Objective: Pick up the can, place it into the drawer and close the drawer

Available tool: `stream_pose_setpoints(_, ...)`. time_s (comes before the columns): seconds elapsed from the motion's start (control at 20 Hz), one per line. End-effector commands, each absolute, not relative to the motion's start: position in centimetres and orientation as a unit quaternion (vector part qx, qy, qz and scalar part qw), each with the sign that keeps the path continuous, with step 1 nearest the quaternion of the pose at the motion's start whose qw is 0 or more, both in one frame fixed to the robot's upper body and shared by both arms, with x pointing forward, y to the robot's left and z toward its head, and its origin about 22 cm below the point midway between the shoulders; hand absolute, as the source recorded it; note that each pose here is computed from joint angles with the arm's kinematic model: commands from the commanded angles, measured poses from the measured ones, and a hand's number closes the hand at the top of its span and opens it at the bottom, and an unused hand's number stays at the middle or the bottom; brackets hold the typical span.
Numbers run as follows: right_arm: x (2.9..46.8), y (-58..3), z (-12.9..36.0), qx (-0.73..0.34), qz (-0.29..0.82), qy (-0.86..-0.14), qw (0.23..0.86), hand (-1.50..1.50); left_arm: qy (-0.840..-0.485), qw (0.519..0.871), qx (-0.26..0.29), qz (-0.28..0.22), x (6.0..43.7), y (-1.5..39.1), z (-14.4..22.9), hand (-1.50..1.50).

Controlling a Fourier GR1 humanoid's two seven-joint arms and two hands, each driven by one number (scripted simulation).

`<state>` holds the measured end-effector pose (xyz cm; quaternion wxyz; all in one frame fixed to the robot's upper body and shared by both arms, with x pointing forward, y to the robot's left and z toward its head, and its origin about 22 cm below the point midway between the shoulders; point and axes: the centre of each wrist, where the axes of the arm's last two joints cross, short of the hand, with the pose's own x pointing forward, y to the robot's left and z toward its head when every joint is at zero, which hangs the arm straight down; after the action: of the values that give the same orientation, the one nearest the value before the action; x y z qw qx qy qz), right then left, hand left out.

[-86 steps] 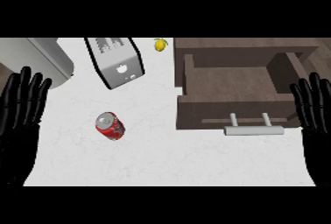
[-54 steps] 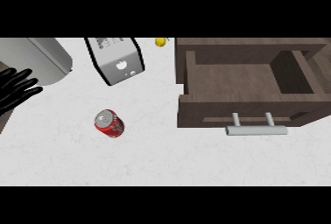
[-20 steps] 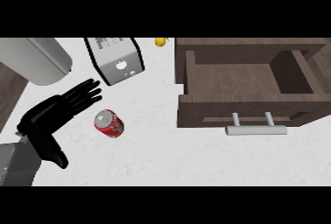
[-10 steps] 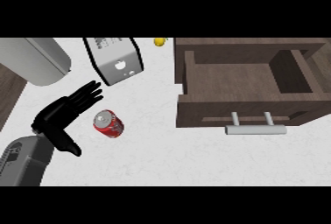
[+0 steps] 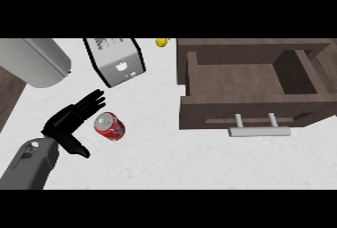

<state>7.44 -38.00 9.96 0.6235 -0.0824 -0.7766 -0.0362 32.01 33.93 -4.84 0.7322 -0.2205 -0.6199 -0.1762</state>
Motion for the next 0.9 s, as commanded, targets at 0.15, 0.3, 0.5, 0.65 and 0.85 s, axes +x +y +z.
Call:
stream_pose_setpoints(0.15,7.0,-37.6,10.8,-0.081,-0.033,-0.780,0.620,-1.50,-0.609,0.741,-0.218,-0.180,32.0,34.2,-7.4,-1.50)
stream_pose_setpoints(0.3,7.8,-38.1,9.9,-0.073,-0.036,-0.778,0.623,-1.50,-0.596,0.753,-0.223,-0.167,31.7,33.9,-8.5,-1.50)
stream_pose_setpoints(0.5,7.3,-38.2,11.8,-0.081,-0.037,-0.779,0.620,-1.50,-0.596,0.751,-0.236,-0.161,31.0,33.9,-9.4,-1.50)
stream_pose_setpoints(0.65,7.8,-37.6,11.3,-0.084,-0.039,-0.779,0.621,-1.50,-0.587,0.757,-0.237,-0.163,30.6,32.9,-10.3,-1.50)
stream_pose_setpoints(0.85,6.7,-39.0,10.8,-0.072,-0.035,-0.781,0.619,-1.50,-0.594,0.750,-0.249,-0.151,31.7,31.0,-10.2,-1.50)
